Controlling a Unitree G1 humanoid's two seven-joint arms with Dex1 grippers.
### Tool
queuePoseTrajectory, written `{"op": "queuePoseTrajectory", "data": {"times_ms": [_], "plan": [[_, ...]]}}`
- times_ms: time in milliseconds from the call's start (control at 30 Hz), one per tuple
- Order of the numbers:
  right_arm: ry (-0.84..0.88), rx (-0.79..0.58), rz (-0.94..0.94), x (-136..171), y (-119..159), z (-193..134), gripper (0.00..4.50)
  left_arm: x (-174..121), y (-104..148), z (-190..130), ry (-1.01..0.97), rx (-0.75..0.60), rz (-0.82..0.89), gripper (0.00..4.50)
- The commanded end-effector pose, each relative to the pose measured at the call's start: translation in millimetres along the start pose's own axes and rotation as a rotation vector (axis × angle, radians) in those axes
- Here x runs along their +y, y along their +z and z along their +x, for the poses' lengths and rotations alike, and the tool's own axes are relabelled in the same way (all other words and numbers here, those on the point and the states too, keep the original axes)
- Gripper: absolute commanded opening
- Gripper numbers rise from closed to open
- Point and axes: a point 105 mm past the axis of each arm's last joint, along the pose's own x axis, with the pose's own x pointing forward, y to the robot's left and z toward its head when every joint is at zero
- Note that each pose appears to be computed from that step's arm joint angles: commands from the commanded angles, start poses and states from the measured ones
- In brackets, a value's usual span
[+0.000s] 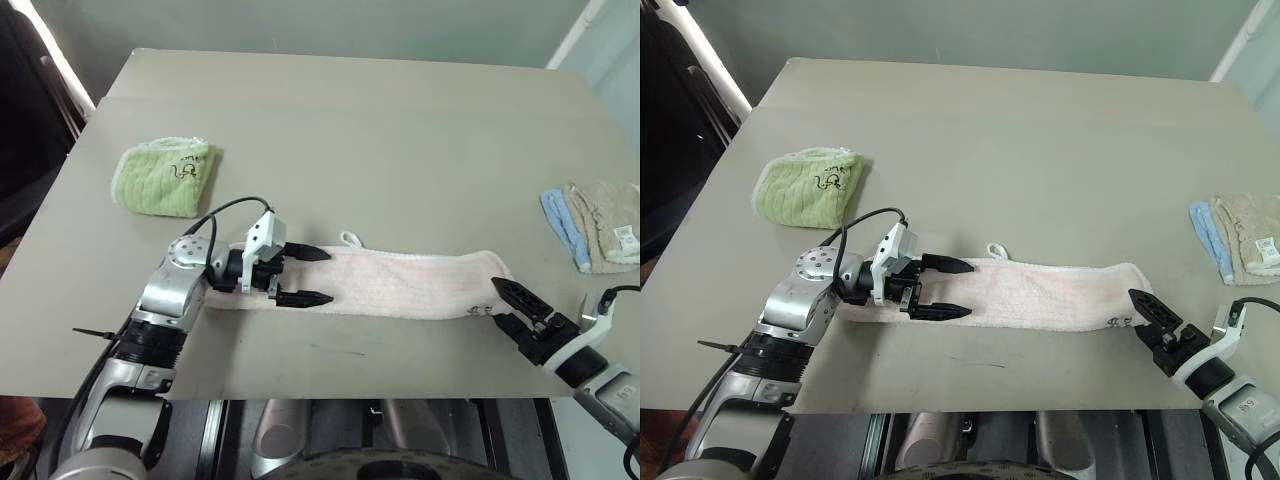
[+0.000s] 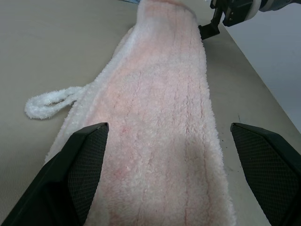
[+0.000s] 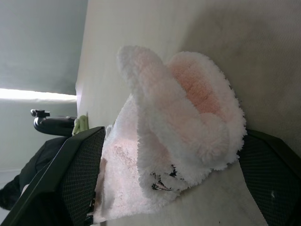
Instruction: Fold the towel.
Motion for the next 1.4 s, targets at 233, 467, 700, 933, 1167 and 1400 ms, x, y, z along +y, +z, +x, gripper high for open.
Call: {"op": "queuePoseTrajectory", "data": {"times_ms": [233, 467, 700, 933, 1167, 1400], "plan": [[-0.071, -0.032, -0.005, -26.7, 14.2, -8.8, 3.25, 2.9, 4.5, -1.0, 0.022, 0.016, 0.055, 4.5], [-0.081, -0.07, -0.018, -38.9, 25.7, -12.7, 0.82, 6.9, 7.8, -2.9, 0.032, 0.015, 0.062, 4.5], [-0.077, -0.092, -0.024, -42.4, 30.3, -17.6, 0.03, 6.2, 7.6, -5.8, 0.036, 0.024, 0.063, 4.5], [-0.039, -0.108, -0.085, -24.0, 34.0, -14.8, 0.03, 8.1, 18.9, -5.3, 0.051, -0.028, 0.051, 4.5], [0.037, -0.1, -0.334, 26.1, 56.0, -26.5, 0.03, 27.7, 55.8, -21.0, 0.138, -0.176, -0.013, 4.5], [0.115, 0.038, -0.702, 73.7, 48.1, -22.2, 0.03, 32.0, 66.0, -38.7, 0.146, -0.161, -0.031, 4.5]]}}
